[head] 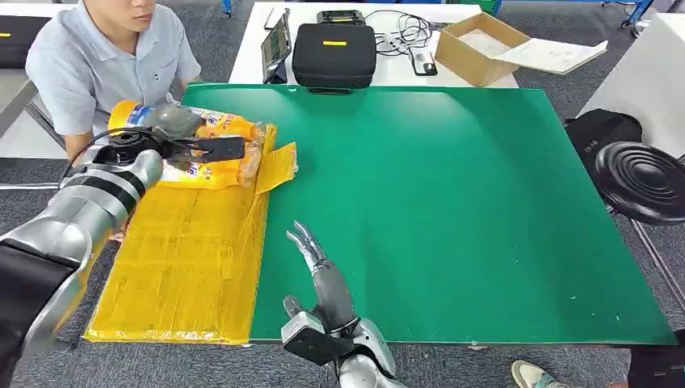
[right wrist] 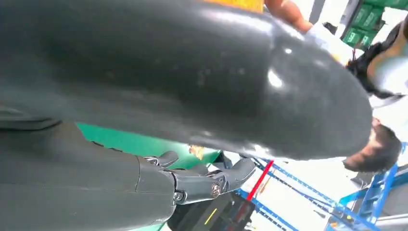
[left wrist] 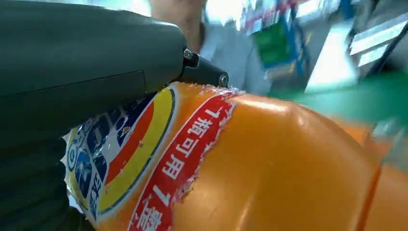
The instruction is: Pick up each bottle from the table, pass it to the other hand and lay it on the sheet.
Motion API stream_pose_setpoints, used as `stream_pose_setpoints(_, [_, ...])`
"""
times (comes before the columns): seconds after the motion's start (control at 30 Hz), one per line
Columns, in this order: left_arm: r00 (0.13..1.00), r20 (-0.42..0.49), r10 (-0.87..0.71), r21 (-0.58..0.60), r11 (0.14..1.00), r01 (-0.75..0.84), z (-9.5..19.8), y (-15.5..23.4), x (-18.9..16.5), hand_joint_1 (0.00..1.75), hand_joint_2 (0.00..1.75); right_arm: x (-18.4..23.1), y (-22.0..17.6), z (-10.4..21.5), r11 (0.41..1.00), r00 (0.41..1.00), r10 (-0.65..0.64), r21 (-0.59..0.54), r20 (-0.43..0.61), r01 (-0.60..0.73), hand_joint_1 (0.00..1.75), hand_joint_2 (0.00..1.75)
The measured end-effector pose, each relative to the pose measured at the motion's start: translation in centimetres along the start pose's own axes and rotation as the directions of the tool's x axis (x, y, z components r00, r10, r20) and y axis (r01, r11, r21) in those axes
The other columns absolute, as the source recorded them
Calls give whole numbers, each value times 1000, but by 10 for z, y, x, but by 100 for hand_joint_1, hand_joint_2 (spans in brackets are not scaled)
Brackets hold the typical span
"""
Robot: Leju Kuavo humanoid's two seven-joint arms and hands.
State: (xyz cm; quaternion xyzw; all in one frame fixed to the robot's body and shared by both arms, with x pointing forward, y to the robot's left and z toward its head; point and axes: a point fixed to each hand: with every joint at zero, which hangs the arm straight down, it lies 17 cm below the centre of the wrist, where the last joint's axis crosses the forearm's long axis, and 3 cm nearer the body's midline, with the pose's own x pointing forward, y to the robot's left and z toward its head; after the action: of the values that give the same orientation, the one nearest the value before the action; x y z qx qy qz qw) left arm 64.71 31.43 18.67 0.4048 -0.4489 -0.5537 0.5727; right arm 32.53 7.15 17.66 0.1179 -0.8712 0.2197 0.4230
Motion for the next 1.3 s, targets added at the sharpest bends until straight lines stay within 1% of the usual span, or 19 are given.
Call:
stream_pose_setpoints(0.03, [1000, -16, 23, -36, 999, -24, 1, -9, -6, 175, 175, 0, -1, 0, 1000, 1000, -6, -3, -1, 6, 0, 0])
stream_pose_setpoints(0.07, [998, -30, 53, -64, 996, -55, 3, -17, -10, 175, 175, 1, -1, -1, 1000, 1000, -10, -4, -2, 10, 0, 175])
stream_pose_setpoints(0.17, [981, -63, 181, -113, 976, -187, 6, -36, -19, 175, 175, 0, -2, -1, 1000, 1000, -23, -11, -7, 23, 0, 175])
stream_pose_setpoints(0.33, [918, -87, 387, -163, 904, -396, 13, -67, -20, 175, 175, -2, -5, -1, 999, 999, -42, -31, -19, 42, 0, 175])
stream_pose_setpoints(0.4, [897, -77, 435, -172, 881, -441, 15, -78, -17, 175, 175, -3, -7, -1, 998, 999, -42, -42, -23, 41, 0, 175])
stream_pose_setpoints(0.47, [882, -43, 469, -165, 868, -469, 17, -85, -10, 175, 175, -4, -10, -1, 998, 999, -42, -55, -27, 41, 0, 175])
stream_pose_setpoints(0.57, [900, -4, 435, -128, 893, -432, 19, -99, -4, 175, 175, -4, -13, -1, 997, 999, -38, -74, -30, 36, 0, 175])
stream_pose_setpoints(0.63, [939, 6, 345, -98, 934, -343, 21, -109, -4, 175, 175, -4, -14, 0, 996, 999, -31, -80, -32, 29, 0, 175])
stream_pose_setpoints(0.83, [967, 44, 251, -105, 964, -246, 34, -151, 9, 175, 175, -7, -15, 3, 996, 999, -30, -85, -40, 26, 0, 175])
stream_pose_setpoints(0.9, [980, 47, 193, -98, 977, -188, 38, -163, 10, 175, 175, -7, -16, 3, 996, 999, -26, -88, -41, 22, 0, 175])
stream_pose_setpoints(1.0, [991, 60, 122, -73, 990, -117, 39, -167, 12, 175, 175, -9, -18, 3, 996, 999, -22, -93, -44, 18, 0, 175])
stream_pose_setpoints(1.1, [990, 50, 135, -90, 987, -131, 42, -176, 13, 175, 175, -11, -19, 4, 995, 999, -21, -95, -50, 16, 0, 175])
stream_pose_setpoints(1.13, [986, 45, 158, -101, 983, -153, 43, -179, 14, 159, 175, -11, -19, 5, 995, 998, -20, -94, -52, 15, 0, 175])
stream_pose_setpoints(1.17, [984, 39, 176, -111, 979, -171, 44, -181, 14, 115, 175, -12, -18, 5, 996, 998, -20, -93, -53, 15, 0, 175])
stream_pose_setpoints(1.2, [980, 37, 197, -124, 974, -191, 45, -184, 16, 30, 175, -12, -18, 6, 996, 998, -19, -92, -54, 14, 0, 175])
stream_pose_setpoints(1.23, [973, 30, 231, -144, 964, -224, 46, -188, 17, 5, 175, -13, -18, 6, 996, 998, -18, -91, -55, 13, 0, 175])
stream_pose_setpoints(1.27, [964, 23, 265, -160, 953, -258, 46, -190, 19, 5, 175, -13, -18, 6, 996, 998, -18, -90, -57, 12, 0, 175])
stream_pose_setpoints(1.3, [956, 23, 292, -174, 943, -283, 47, -192, 21, 0, 175, -14, -18, 7, 996, 998, -17, -89, -59, 12, 0, 175])
